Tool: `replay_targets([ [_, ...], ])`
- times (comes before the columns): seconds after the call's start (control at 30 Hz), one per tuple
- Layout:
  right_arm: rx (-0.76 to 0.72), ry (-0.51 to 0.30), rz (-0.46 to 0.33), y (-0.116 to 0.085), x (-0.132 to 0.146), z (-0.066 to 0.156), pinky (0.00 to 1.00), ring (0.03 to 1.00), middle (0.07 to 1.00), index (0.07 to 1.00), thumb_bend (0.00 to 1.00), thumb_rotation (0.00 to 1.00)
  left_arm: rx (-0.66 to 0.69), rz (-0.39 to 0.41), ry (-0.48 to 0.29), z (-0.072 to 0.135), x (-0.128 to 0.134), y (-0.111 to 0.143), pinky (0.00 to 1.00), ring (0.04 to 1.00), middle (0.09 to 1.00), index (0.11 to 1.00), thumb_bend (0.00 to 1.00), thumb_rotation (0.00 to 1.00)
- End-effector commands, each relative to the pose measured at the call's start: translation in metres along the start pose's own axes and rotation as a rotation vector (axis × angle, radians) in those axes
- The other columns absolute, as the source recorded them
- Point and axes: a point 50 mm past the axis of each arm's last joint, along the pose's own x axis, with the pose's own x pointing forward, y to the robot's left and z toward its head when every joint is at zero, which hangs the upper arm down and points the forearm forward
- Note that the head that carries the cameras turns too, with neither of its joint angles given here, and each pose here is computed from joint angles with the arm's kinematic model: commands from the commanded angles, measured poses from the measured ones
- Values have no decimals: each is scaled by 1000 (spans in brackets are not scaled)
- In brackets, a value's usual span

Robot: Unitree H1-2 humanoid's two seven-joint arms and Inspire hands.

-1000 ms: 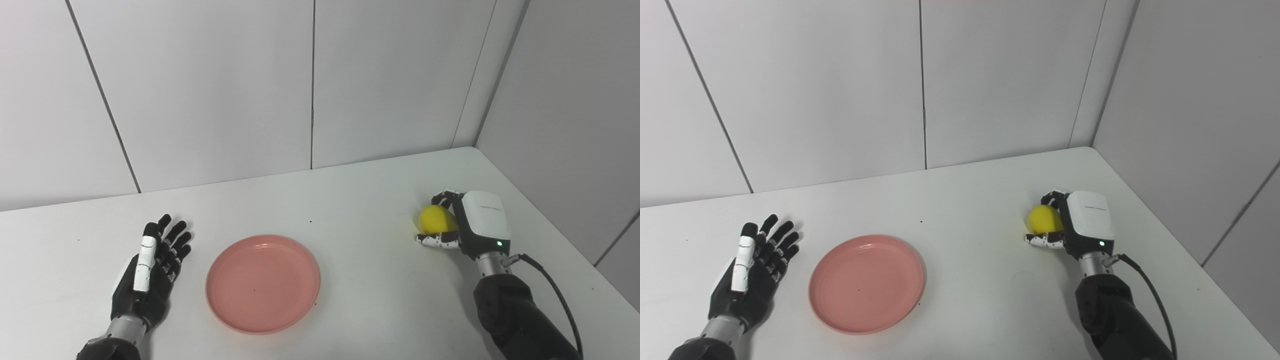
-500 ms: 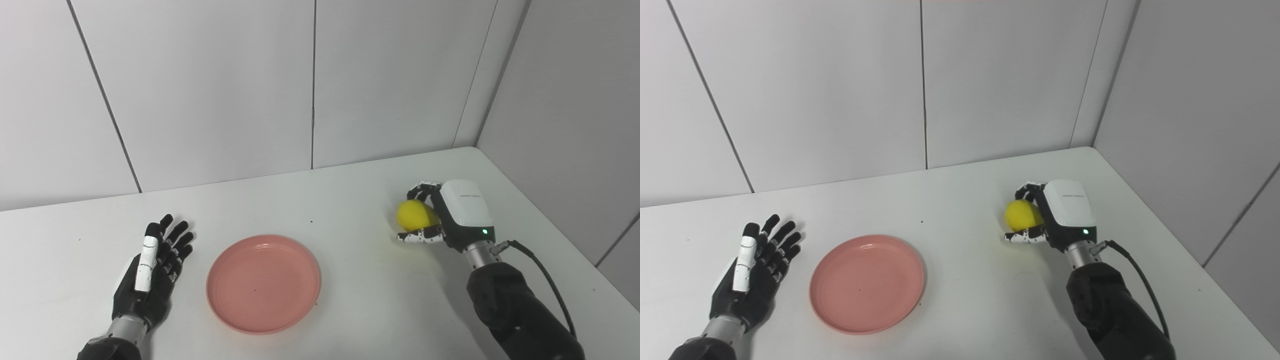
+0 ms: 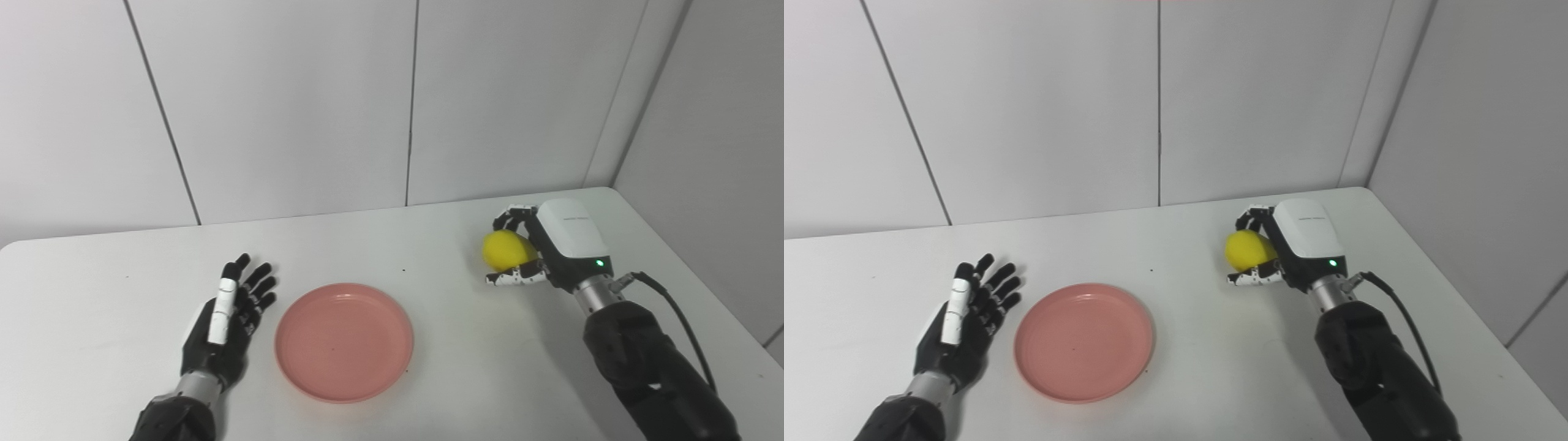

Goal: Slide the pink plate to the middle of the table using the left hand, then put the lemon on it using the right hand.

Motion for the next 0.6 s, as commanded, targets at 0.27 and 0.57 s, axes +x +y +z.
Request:
replay_targets([
  [0.27, -2, -210, -70, -24, 24, 32, 188, 255, 339, 481, 513, 155, -17, 38, 120, -28, -4, -18, 887, 889, 882, 970, 838, 794],
  [0.57, 65, -290, -81, -22, 30, 63, 188, 257, 344, 481, 513, 152, -27, 49, 108, -32, -3, -28, 912, 879, 873, 974, 845, 769],
])
